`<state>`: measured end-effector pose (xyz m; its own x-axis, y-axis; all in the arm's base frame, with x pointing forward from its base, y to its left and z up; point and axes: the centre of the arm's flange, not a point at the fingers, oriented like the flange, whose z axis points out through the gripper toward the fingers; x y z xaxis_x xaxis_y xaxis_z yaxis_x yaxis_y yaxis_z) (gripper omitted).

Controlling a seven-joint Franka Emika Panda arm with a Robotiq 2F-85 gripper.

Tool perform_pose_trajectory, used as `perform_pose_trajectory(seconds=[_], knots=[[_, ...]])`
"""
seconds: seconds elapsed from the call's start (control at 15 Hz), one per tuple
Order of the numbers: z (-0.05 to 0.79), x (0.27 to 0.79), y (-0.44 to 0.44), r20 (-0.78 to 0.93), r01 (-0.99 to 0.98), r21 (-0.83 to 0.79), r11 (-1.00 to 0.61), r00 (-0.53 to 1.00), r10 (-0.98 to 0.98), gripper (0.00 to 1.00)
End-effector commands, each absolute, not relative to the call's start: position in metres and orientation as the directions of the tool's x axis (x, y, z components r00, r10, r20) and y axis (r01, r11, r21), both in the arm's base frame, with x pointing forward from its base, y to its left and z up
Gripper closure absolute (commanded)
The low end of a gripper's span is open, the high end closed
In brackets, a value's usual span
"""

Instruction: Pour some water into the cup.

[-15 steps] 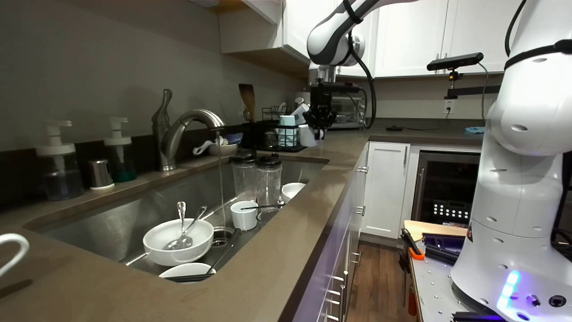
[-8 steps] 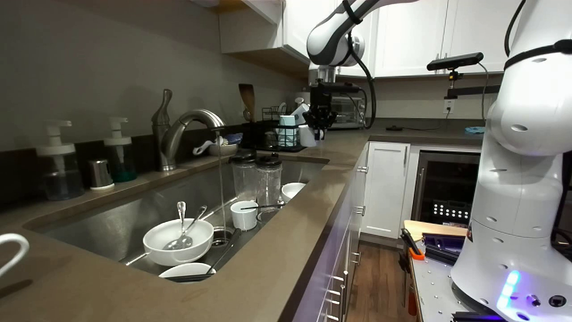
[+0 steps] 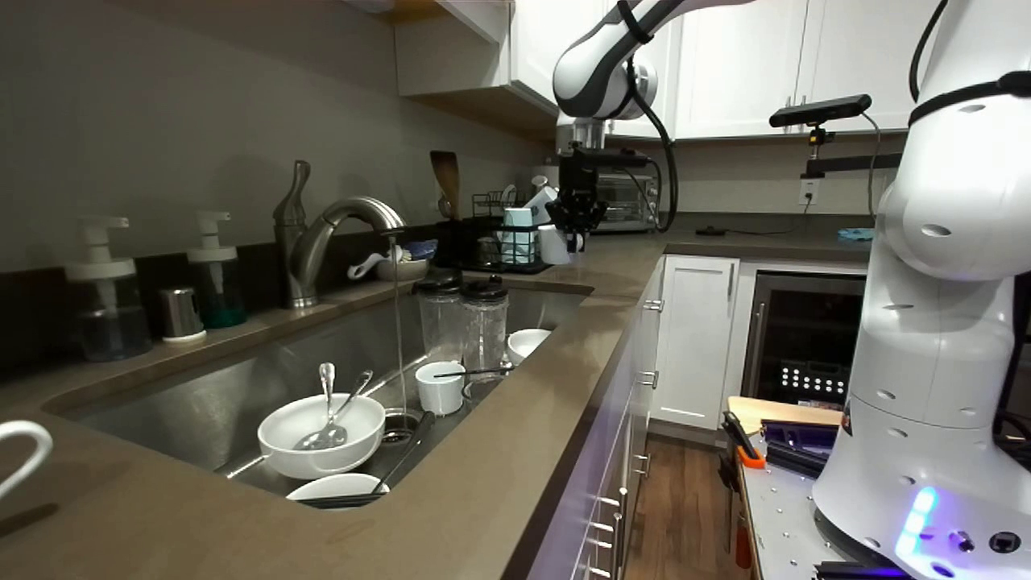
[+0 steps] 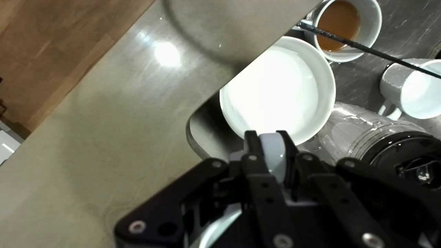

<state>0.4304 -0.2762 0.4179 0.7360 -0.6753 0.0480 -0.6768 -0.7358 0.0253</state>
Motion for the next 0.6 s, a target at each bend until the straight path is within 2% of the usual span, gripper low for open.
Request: perform_pose_trajectory(seconds=[0.0, 0.53], knots=[[0.417, 0.432, -0.282, 0.046, -0.689, 0.026, -0.724, 0.725, -0.687, 0.96], [0.401, 0.419, -0.319, 0.02, -0.751, 0.022, -0.66, 0.661, -0.75, 0.96]])
